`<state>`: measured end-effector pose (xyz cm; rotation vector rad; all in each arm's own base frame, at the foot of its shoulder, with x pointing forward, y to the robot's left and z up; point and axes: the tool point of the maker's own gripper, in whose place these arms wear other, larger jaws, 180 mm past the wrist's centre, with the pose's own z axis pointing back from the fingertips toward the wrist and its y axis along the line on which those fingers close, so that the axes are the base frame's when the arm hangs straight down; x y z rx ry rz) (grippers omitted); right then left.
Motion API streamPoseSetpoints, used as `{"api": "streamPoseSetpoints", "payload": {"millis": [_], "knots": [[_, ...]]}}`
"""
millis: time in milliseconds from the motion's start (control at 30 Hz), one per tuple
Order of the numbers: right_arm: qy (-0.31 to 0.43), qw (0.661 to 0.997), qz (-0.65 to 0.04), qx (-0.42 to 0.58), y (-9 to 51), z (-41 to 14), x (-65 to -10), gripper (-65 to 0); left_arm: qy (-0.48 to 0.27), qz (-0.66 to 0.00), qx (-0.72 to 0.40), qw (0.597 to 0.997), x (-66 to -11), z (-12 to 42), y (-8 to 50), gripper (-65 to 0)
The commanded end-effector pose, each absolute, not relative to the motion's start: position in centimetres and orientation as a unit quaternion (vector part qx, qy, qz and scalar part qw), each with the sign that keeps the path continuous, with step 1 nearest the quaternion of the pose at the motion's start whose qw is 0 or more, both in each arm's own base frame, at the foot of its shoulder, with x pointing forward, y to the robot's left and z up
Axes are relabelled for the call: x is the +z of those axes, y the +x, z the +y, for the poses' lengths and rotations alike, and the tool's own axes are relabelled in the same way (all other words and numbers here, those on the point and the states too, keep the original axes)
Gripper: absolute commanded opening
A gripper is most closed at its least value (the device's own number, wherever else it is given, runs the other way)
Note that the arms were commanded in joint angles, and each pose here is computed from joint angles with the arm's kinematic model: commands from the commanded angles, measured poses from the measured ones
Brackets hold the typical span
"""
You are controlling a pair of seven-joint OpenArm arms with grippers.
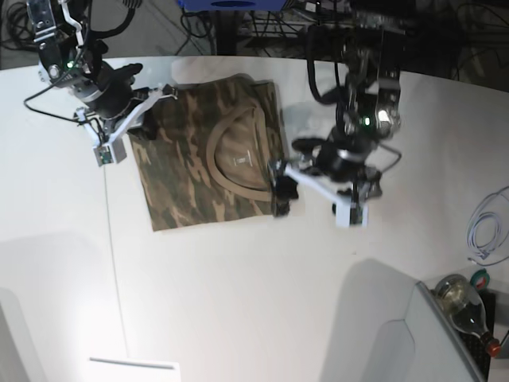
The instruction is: Layout the t-shirt on the table in an organized manner, then fold the t-shirt properly
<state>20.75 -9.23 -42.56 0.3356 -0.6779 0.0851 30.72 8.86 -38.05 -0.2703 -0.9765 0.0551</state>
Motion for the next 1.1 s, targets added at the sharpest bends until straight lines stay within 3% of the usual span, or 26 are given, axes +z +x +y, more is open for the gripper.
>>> {"api": "streamPoseSetpoints", "payload": {"millis": [0,200,333,667,1067], "knots": [[0.166,0.921,-0.350,0.048,21.4,-9.4,-41.6,-65.0,-0.138,-0.474,0.026,0.869,-37.6,8.5,30.3,0.0],[0.166,0.920,-0.351,0.047,21.4,-9.4,-41.5,-65.0,-0.165,-0.433,0.012,0.886,-42.4,7.3,25.9,0.0],[0.166,0.920,-0.351,0.047,21.4,-9.4,-41.5,-65.0,-0.201,-0.415,0.076,0.884,-44.7,7.4,25.1,0.0],[0.122,0.914,-0.387,-0.007,22.8,-14.2,-39.9,-65.0,-0.239,-0.400,0.119,0.877,-45.6,7.5,26.9,0.0],[0.118,0.915,-0.385,-0.007,22.8,-14.6,-40.1,-65.0,-0.251,-0.352,0.106,0.895,-48.9,4.7,26.9,-1.8]]}}
